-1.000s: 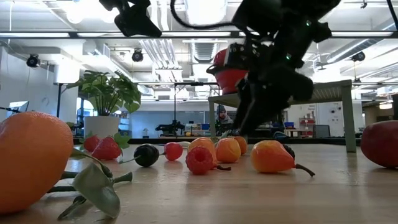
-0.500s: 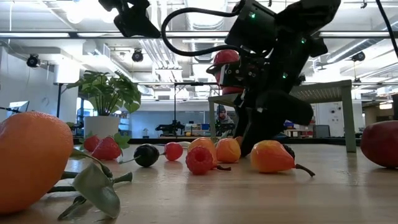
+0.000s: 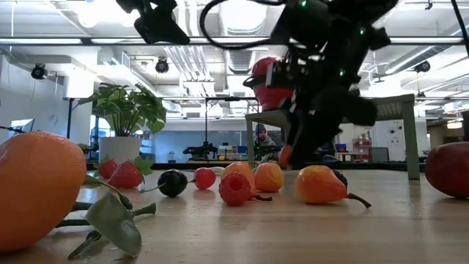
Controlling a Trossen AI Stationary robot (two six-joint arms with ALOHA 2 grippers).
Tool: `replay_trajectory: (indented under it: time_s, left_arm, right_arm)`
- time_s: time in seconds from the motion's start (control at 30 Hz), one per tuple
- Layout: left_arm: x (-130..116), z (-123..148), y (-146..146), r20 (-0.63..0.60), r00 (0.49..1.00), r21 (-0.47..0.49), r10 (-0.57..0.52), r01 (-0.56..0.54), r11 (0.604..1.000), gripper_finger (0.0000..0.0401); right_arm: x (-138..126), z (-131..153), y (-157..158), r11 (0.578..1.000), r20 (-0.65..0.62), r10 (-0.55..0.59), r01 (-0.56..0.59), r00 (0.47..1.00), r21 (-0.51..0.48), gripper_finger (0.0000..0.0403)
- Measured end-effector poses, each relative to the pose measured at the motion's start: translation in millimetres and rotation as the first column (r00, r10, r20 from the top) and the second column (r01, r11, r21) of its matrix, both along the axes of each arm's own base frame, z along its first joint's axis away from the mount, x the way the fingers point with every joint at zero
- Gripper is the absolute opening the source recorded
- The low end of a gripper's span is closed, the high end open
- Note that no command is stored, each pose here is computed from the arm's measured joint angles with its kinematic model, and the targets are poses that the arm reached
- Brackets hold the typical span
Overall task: Pick & Place Fruit
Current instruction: Put the orange pear into the red gray colander on the shelf
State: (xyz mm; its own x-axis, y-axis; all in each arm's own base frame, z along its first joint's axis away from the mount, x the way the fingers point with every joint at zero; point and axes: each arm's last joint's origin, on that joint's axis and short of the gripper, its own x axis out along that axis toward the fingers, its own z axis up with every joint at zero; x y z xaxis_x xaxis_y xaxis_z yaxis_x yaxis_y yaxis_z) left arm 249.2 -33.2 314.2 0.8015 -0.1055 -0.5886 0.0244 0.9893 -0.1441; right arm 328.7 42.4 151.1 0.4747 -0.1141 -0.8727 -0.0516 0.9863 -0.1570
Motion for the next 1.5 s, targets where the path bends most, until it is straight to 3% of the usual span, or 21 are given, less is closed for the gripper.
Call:
replay_trajectory:
  time_s: [0.2,0.4,0.57,0.77,0.97,1.17,1.5]
  left_arm:
    - [0,0,0,-0.001,1.0,0.001,0.0,0.0,1.0,0.036]
    - [0,0,0,-0.002,1.0,0.001,0.0,0.0,1.0,0.036]
    - [0,0,0,-0.002,1.0,0.001,0.0,0.0,1.0,0.036]
    - [0,0,0,-0.001,1.0,0.001,0.0,0.0,1.0,0.036]
    - [0,0,0,-0.001,1.0,0.001,0.0,0.0,1.0,0.036]
    - [0,0,0,-0.002,1.0,0.001,0.0,0.0,1.0,0.036]
    - [0,0,0,-0.002,1.0,0.001,0.0,0.0,1.0,0.036]
  right_arm:
    - [-10,39,-2,1.0,0.061,0.003,-0.003,0.998,-0.001,0.0119]
    - [-31,92,-8,0.998,0.217,-0.029,0.042,0.976,-0.054,0.0124]
    - [-58,134,-22,0.981,0.358,-0.099,0.151,0.929,-0.12,0.0109]
    - [-88,170,-49,0.956,0.49,-0.199,0.279,0.849,-0.095,0.0119]
    - [-101,179,-80,0.91,0.522,-0.303,0.405,0.797,-0.09,0.0117]
    - [-105,170,-107,0.858,0.458,-0.403,0.501,0.792,-0.111,0.011]
    - [-109,165,-124,0.811,0.435,-0.489,0.578,0.756,-0.094,0.0159]
